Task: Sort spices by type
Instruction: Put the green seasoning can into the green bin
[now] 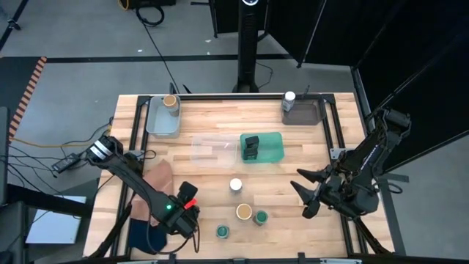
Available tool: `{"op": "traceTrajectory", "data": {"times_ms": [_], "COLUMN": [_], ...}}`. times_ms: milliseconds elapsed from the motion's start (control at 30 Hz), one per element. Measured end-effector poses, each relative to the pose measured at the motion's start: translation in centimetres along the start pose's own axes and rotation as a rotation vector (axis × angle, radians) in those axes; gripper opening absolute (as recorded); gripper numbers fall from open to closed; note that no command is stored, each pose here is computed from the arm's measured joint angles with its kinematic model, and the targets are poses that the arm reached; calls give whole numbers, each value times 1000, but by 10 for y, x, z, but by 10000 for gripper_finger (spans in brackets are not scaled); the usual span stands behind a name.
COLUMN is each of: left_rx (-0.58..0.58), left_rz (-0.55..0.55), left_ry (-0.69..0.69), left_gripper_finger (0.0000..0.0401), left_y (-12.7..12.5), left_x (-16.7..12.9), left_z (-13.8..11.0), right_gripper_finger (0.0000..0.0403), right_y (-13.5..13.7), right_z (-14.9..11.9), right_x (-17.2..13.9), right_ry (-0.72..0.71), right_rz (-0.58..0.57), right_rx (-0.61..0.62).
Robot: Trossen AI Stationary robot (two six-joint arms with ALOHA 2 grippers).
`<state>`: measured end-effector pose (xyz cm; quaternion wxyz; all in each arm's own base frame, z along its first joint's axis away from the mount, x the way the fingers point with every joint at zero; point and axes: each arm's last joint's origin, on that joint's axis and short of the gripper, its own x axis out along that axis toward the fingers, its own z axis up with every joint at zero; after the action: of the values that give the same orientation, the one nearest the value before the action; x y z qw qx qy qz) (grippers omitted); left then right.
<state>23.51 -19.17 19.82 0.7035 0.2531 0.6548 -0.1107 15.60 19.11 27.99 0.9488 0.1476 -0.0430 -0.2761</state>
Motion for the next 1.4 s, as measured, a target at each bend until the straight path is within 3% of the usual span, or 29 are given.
{"op": "traceTrajectory", "data": {"times_ms": [300, 633, 967, 1200, 1400], "left_rx": [-29, -2, -281, -541, -745], "left_rz": [-6, -12, -53, -22, 69], "left_ry": [-29, -18, -100, -178, -401], "left_gripper_finger": [147, 139, 139, 138, 138], "left_y": [10, 18, 70, 126, 184], "left_x": [-6, -5, -27, -74, -118], "left_z": [-8, -7, 12, 18, 20], "right_gripper_finger": [252, 252, 251, 249, 248], "right_y": [0, 0, 0, 0, 0], "right_z": [0, 0, 0, 0, 0], "right_x": [2, 2, 2, 2, 2], "right_ry": [-2, -2, -2, -2, -2], "right_rz": [-7, -6, -6, -6, -6], "right_rx": [3, 3, 27, 28, 25]}}
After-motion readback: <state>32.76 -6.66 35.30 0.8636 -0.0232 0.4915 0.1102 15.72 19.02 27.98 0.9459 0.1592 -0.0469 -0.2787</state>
